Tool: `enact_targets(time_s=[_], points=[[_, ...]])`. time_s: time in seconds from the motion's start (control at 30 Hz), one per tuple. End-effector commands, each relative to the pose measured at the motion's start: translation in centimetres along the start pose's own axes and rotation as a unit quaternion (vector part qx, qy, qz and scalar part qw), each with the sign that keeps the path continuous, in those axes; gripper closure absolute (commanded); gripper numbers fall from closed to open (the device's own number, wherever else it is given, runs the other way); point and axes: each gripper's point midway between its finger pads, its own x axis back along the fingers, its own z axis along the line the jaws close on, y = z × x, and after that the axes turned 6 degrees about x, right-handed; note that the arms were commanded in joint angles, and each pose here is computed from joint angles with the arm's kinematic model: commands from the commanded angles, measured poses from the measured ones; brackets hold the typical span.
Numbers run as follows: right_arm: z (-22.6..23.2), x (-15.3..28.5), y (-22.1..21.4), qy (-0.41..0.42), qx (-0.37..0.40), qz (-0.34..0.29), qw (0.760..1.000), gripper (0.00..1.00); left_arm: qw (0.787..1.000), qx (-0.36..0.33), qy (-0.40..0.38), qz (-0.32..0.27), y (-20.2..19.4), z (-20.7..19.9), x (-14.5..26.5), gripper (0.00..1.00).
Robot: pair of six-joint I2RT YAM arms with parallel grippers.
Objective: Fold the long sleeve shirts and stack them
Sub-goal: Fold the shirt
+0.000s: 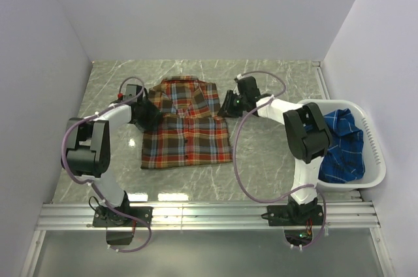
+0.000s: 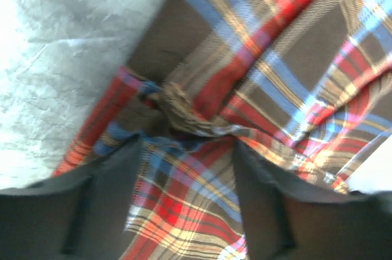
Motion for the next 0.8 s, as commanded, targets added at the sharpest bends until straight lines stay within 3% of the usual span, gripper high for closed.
enact_targets(time_s=[0.0,0.03,0.07,0.2,0.3,0.33,0.5,0.63,0.77], points=[[3.8,3.3,4.4,0.033,0.047,-0.056,0.997,0.62,0.999,-0.014,-0.031,-0.022,1.5,-1.7,2.3,0.27],[4.4,3.7,4.5,0.041,0.051,-0.058,0.996,0.56,0.999,-0.021,-0.039,-0.020,1.2,-2.0,2.9,0.22],[5.5,4.9,4.8,0.055,0.062,-0.067,0.994,0.53,0.998,-0.031,-0.055,-0.024,1.2,-2.6,4.1,0.09],[8.4,6.6,1.0,0.121,0.095,-0.029,0.988,0.50,0.994,-0.082,-0.075,-0.015,-1.6,-3.1,7.2,0.01],[10.6,7.8,-2.6,0.170,0.112,0.002,0.979,0.50,0.990,-0.106,-0.092,0.002,-4.8,-2.3,9.0,0.07],[11.6,8.3,-3.9,0.191,0.122,0.017,0.974,0.50,0.989,-0.113,-0.094,0.032,-7.5,-1.5,9.0,0.12],[14.8,7.9,-11.3,0.249,0.156,0.119,0.948,0.52,0.981,-0.111,-0.126,0.098,-13.4,0.9,9.0,0.34],[15.0,5.0,-15.3,0.248,0.149,0.203,0.935,0.55,0.985,-0.094,-0.099,0.107,-13.9,2.5,7.3,0.45],[13.8,2.1,-15.8,0.222,0.127,0.247,0.935,0.56,0.989,-0.072,-0.072,0.109,-13.2,3.2,4.8,0.48]])
